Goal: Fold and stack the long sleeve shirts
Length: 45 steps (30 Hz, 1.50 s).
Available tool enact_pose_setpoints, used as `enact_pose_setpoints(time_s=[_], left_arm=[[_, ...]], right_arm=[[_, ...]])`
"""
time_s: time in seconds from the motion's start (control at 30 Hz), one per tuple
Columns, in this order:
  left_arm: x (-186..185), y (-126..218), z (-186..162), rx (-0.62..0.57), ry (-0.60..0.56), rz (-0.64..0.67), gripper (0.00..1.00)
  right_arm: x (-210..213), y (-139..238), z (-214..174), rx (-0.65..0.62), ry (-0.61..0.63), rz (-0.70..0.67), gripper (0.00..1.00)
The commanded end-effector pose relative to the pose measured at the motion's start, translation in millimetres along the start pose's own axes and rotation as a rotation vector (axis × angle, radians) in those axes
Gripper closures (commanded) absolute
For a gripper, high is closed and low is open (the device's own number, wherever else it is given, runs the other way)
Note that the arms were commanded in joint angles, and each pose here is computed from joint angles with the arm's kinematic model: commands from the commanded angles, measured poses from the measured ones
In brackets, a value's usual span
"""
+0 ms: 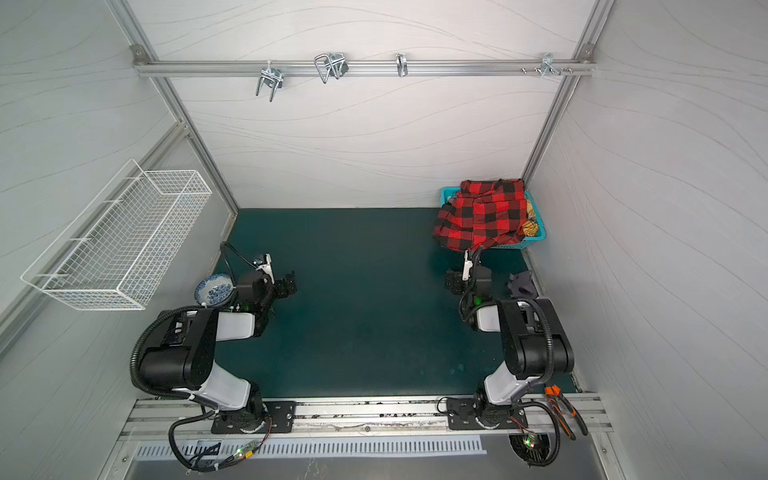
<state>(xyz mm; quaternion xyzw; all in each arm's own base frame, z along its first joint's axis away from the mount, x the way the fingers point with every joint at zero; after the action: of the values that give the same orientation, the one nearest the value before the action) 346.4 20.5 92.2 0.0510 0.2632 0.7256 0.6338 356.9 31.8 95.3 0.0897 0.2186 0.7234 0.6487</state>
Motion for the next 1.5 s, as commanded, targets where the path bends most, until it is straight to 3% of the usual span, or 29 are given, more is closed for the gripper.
enact_pose_setpoints(time_s=[0.0,0.97,1.0,1.03,1.1,1.17,1.27,1.33,1.4,1.47], left_arm=[[-8,-2,18,-0.047,-0.025,-0.021,0.00],[-8,-2,18,-0.043,-0.026,-0.018,0.00],[-8,-2,18,-0.040,-0.027,-0.017,0.00],[-11,-1,27,-0.061,-0.036,-0.016,0.00],[-18,4,58,0.051,-0.035,0.088,0.00],[-18,18,103,0.006,0.085,0.206,0.00],[-37,46,153,0.052,0.395,0.128,0.01],[-52,55,152,0.151,0.490,0.101,0.06],[-55,62,138,0.235,0.543,0.145,0.07],[-51,72,120,0.283,0.587,0.163,0.05]], right_arm=[[1,3,6,-0.026,0.022,0.006,0.01],[1,3,6,-0.027,0.017,0.017,0.01],[-2,4,8,-0.036,0.017,-0.001,0.01],[-13,8,17,-0.034,-0.009,-0.110,0.01],[-32,29,54,0.048,-0.063,-0.279,0.01],[-50,61,98,0.126,-0.335,-0.335,0.01],[-57,95,127,0.236,-0.563,-0.324,0.01],[-41,90,138,0.225,-0.678,-0.044,0.07],[-27,92,148,0.283,-0.666,0.026,0.11],[-9,98,159,0.367,-0.540,0.004,0.10]])
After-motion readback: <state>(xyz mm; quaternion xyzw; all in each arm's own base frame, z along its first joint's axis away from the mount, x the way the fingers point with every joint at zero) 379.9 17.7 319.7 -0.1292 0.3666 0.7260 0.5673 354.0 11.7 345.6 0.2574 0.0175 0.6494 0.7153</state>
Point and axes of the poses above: each gripper's point midway between its finger pads, its own y axis back along the fingers, its own x axis along the line the jaws close on, z = x × y, the point moved 5 cm from there along y, back along the fingers, and after that the axes turned 11 degrees about y, right-handed, at the moved point
